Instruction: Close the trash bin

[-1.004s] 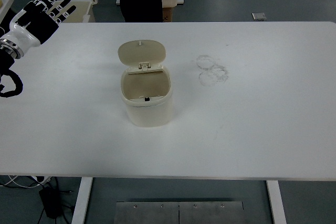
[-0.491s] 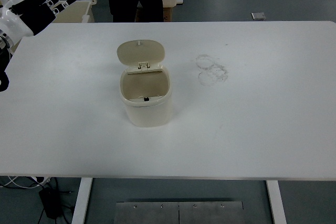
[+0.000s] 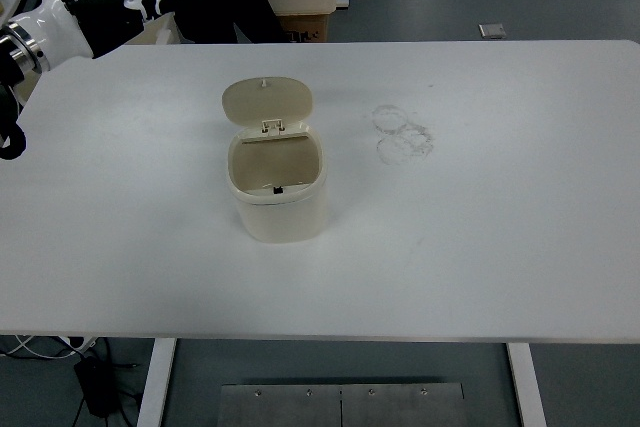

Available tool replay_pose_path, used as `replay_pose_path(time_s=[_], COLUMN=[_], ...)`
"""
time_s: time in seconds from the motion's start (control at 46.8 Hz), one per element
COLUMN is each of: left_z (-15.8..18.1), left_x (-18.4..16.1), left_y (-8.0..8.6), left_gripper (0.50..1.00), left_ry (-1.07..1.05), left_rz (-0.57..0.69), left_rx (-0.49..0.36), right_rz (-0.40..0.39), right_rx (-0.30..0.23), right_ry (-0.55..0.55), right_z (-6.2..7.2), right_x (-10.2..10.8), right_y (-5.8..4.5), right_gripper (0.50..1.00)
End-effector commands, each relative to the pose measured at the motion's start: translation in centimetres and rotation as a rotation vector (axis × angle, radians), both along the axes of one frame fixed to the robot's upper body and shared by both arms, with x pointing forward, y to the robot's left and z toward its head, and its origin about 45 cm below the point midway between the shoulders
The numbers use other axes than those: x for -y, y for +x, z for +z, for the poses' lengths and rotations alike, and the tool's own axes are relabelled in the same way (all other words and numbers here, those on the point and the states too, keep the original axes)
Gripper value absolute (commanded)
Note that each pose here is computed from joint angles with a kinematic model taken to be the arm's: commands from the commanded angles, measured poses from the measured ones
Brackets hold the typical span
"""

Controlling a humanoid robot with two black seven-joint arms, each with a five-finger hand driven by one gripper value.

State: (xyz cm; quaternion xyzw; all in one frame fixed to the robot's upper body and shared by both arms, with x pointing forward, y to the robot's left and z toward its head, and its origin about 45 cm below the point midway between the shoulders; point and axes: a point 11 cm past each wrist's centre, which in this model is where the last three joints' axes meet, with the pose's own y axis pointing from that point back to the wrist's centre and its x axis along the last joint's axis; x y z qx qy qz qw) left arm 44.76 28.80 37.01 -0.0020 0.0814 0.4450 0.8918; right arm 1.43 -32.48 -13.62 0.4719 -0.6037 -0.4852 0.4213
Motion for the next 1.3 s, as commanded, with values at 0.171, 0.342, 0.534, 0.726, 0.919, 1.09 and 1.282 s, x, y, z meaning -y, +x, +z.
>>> replay_pose_path(time_s=[0.171, 0.342, 0.534, 0.726, 0.919, 1.09, 1.282], left_z=[0.1, -1.1, -0.5, 0.5, -0.9, -1.5, -2.5], left_x=[2.8, 4.2, 5.2, 6.1, 6.5, 6.9, 7.9], left_y=[-0.6, -1.7, -3.4, -3.9, -4.5, -4.9, -6.0], left_gripper=[1.0, 1.0, 1.0, 1.0, 1.0, 1.0, 1.0], left_ry=[0.147, 0.217, 0.282, 0.291, 0.318, 0.337, 0.363], left_rz=[-0.123, -0.188, -0.262, -0.296, -0.322, -0.347, -0.399], left_rx=[0.015, -0.016, 0.017, 0.043, 0.011, -0.006, -0.027], right_rz=[0.0, 0.0, 0.0, 0.0, 0.0, 0.002, 0.0], right_rx=[0.0, 0.0, 0.0, 0.0, 0.0, 0.0, 0.0], right_ry=[0.0, 0.0, 0.0, 0.0, 0.0, 0.0, 0.0], right_z=[0.0, 0.0, 0.0, 0.0, 0.0, 0.0, 0.0], right_x=[0.0, 0.0, 0.0, 0.0, 0.0, 0.0, 0.0], right_y=[0.0, 0.0, 0.0, 0.0, 0.0, 0.0, 0.0], right_gripper=[0.993, 0.993, 0.993, 0.993, 0.993, 0.993, 0.993])
